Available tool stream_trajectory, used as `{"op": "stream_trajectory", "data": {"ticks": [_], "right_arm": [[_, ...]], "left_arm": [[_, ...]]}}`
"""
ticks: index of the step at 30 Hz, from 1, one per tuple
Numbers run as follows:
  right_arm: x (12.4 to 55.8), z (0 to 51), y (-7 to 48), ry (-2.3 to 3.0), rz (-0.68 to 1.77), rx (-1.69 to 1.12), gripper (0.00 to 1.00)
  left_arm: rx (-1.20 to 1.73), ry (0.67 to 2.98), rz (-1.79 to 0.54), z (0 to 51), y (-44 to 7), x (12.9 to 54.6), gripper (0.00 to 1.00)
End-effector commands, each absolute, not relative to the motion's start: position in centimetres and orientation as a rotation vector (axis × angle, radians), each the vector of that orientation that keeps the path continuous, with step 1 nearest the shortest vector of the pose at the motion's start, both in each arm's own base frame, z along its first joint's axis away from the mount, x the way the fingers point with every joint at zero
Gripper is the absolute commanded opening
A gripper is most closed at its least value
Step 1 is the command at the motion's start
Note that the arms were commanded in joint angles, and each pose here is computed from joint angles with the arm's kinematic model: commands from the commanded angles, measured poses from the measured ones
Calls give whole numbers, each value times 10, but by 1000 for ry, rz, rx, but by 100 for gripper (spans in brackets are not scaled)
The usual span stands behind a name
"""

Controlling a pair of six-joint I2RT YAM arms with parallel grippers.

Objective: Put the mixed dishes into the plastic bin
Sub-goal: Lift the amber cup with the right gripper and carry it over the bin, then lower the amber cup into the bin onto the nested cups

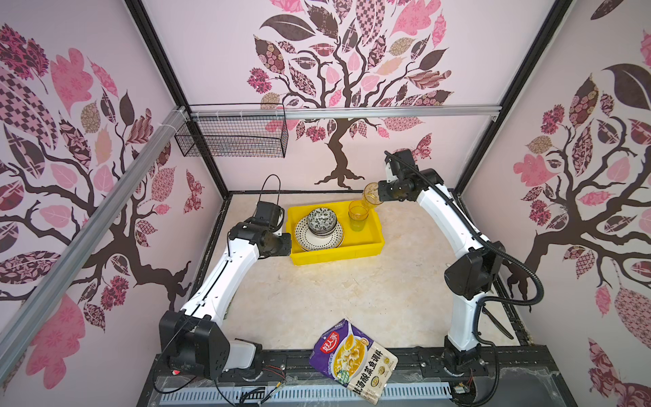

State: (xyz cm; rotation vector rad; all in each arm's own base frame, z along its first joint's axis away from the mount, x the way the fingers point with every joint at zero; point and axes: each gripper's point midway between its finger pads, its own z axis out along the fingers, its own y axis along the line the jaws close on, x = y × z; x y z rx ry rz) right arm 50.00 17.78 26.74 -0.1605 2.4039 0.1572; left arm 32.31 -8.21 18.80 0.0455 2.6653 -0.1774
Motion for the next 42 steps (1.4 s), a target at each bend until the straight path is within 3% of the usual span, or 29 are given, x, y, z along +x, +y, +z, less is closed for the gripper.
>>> {"op": "stream_trajectory", "data": {"ticks": [1,42], "right_arm": [[505,264,186,2417,125,-197,0],[520,191,209,2540,67,-291,0]], "left_arm": [[58,2662,-154,185,-80,322,40],[58,2690,-146,179,-82,331,41]]}}
